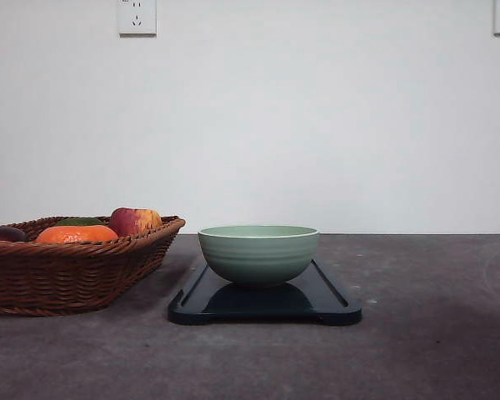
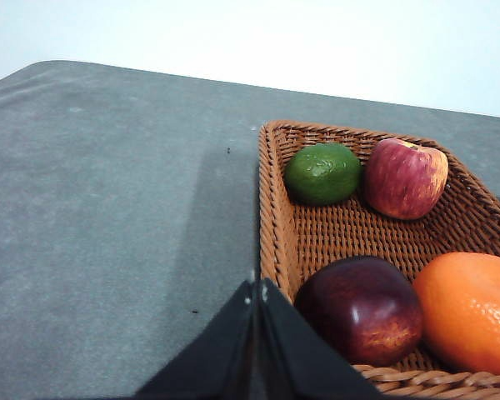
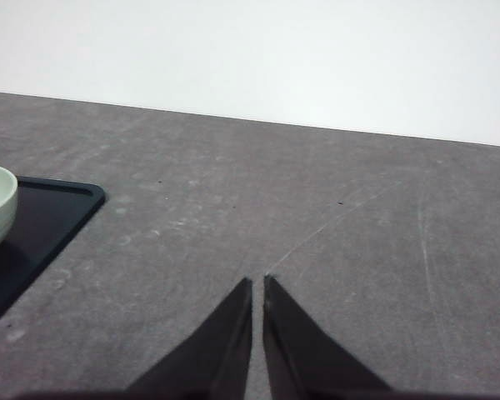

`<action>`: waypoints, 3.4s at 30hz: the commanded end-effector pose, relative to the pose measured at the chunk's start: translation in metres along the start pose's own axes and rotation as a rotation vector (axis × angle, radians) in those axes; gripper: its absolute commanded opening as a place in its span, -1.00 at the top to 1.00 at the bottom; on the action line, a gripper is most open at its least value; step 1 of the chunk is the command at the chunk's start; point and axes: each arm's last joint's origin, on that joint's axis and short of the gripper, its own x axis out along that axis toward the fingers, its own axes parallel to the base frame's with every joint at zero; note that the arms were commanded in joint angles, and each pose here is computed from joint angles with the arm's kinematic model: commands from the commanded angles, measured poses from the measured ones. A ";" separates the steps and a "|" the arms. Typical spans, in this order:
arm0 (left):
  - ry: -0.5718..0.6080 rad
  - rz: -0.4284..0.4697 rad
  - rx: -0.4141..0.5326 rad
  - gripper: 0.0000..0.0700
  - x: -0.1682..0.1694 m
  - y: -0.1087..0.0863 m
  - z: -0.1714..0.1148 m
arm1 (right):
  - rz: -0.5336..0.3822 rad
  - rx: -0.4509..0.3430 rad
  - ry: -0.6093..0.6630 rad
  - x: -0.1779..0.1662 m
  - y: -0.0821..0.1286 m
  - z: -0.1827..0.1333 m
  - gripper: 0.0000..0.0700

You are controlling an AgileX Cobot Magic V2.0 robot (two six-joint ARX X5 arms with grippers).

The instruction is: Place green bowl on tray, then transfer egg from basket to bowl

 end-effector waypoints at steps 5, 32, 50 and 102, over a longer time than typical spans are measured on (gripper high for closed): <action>0.024 0.005 0.012 1.00 0.002 0.001 -0.007 | -0.006 0.010 -0.006 0.000 0.000 0.000 0.95; 0.024 0.005 0.012 1.00 0.002 0.001 -0.007 | -0.006 0.010 -0.006 0.000 0.000 0.000 0.95; 0.024 0.005 0.012 1.00 0.002 0.001 -0.007 | -0.006 0.010 -0.006 0.000 0.000 0.000 0.95; 0.024 0.005 0.012 1.00 0.002 0.001 -0.007 | -0.006 0.010 -0.006 0.000 0.000 0.000 0.95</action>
